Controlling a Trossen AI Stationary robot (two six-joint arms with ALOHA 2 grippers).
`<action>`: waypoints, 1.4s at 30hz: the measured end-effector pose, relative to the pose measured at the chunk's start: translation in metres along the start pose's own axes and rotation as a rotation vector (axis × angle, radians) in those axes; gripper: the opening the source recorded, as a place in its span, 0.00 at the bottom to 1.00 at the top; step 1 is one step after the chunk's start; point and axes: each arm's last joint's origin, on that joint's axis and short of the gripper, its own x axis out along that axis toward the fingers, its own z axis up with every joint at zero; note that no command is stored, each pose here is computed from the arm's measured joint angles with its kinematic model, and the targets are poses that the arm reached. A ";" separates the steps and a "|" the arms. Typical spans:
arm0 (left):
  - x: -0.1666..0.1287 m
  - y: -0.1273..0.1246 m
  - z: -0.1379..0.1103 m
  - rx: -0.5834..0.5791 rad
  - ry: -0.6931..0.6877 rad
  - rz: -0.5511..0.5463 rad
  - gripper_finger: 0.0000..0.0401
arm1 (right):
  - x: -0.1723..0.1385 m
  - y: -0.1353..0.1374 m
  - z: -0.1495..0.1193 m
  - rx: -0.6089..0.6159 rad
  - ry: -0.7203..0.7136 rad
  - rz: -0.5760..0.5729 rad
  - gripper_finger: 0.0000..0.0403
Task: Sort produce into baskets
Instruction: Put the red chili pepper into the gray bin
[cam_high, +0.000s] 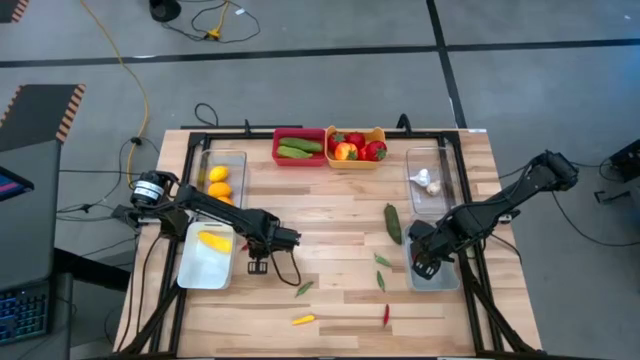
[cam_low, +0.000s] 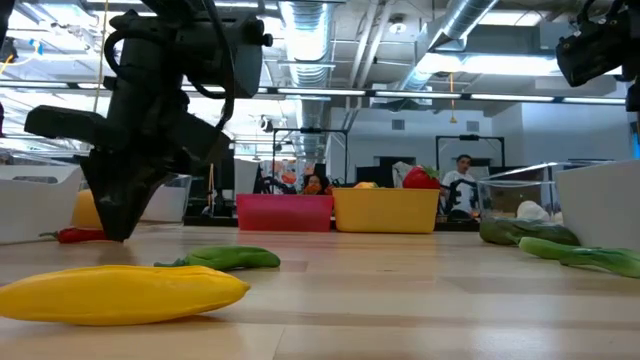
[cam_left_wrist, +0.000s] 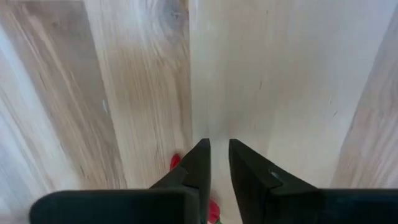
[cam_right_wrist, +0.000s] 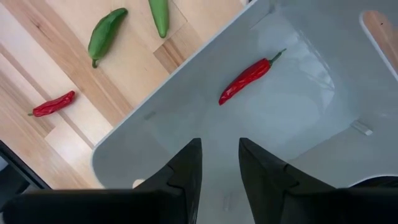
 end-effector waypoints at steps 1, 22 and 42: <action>0.000 0.000 0.000 0.004 -0.001 0.004 0.14 | 0.000 0.000 0.000 0.000 0.000 0.000 0.33; 0.013 0.007 -0.016 -0.036 0.062 0.127 0.37 | 0.000 0.000 0.000 -0.001 0.000 0.000 0.33; 0.012 0.005 -0.012 0.006 0.047 0.098 0.02 | -0.002 0.010 0.004 -0.163 -0.062 0.111 0.33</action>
